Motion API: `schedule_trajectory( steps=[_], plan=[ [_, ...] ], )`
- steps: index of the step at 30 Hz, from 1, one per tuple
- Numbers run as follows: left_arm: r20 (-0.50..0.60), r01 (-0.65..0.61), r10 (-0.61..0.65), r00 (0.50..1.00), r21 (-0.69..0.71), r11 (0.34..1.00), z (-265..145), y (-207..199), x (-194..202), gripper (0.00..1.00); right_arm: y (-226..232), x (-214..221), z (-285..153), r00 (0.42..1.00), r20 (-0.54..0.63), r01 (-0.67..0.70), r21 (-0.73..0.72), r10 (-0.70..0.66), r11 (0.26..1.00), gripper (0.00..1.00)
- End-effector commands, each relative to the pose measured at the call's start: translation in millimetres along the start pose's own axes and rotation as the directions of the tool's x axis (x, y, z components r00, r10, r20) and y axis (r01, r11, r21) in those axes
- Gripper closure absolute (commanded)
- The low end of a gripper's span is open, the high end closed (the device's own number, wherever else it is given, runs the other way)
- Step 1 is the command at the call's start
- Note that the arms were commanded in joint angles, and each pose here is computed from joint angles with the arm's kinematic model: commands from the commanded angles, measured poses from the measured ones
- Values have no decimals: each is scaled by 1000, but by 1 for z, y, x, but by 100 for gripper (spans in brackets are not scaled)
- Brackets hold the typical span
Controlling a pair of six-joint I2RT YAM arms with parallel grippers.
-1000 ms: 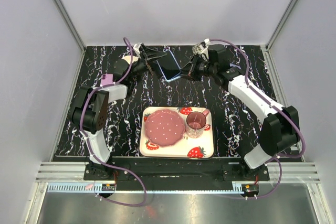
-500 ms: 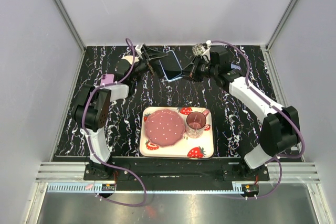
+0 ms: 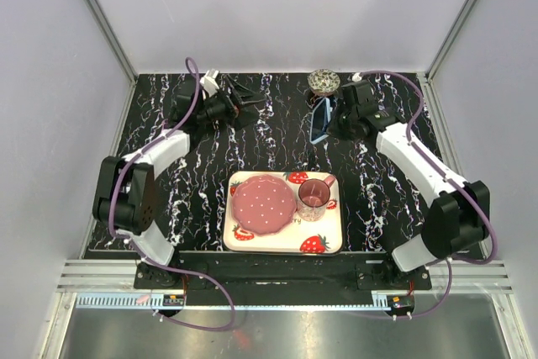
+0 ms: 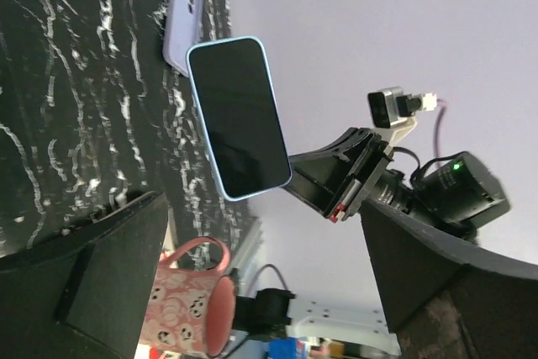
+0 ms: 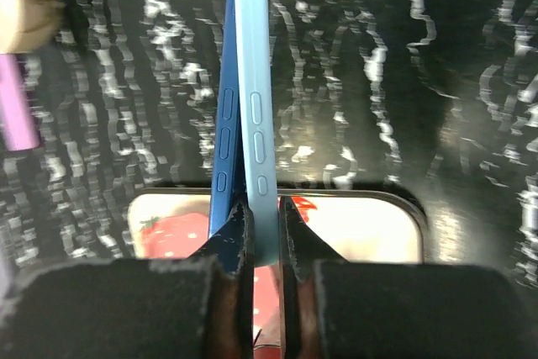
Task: Take the phone out of the phone case
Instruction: Remove the phone case from the phone.
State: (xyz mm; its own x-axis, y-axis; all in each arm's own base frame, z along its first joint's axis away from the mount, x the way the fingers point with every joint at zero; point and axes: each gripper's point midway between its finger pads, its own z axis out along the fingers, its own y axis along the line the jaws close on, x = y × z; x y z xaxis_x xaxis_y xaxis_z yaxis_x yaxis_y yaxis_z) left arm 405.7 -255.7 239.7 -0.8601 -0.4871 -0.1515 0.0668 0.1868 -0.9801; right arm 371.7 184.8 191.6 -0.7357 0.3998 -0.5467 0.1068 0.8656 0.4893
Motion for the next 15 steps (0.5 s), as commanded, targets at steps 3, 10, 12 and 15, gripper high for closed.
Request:
schedule_trajectory(
  steps=[3, 10, 12, 15],
  plan=[
    [43, -187, 192, 980, -113, 976, -17, -9, -2, 1, 3, -24, 5, 960, 91, 238, 243, -266, 940, 100],
    [29, -193, 197, 980, -100, 976, -16, -13, 0, 1, 12, 20, 62, 911, -79, 411, 258, -405, 874, 100],
    [26, -197, 201, 979, -102, 975, -17, -13, 0, 1, 15, 34, 78, 899, -126, 437, 215, -419, 873, 100],
    [21, -201, 204, 979, -109, 974, -16, -12, 0, 1, 20, 52, 94, 872, -183, 481, 143, -454, 865, 100]
  ],
)
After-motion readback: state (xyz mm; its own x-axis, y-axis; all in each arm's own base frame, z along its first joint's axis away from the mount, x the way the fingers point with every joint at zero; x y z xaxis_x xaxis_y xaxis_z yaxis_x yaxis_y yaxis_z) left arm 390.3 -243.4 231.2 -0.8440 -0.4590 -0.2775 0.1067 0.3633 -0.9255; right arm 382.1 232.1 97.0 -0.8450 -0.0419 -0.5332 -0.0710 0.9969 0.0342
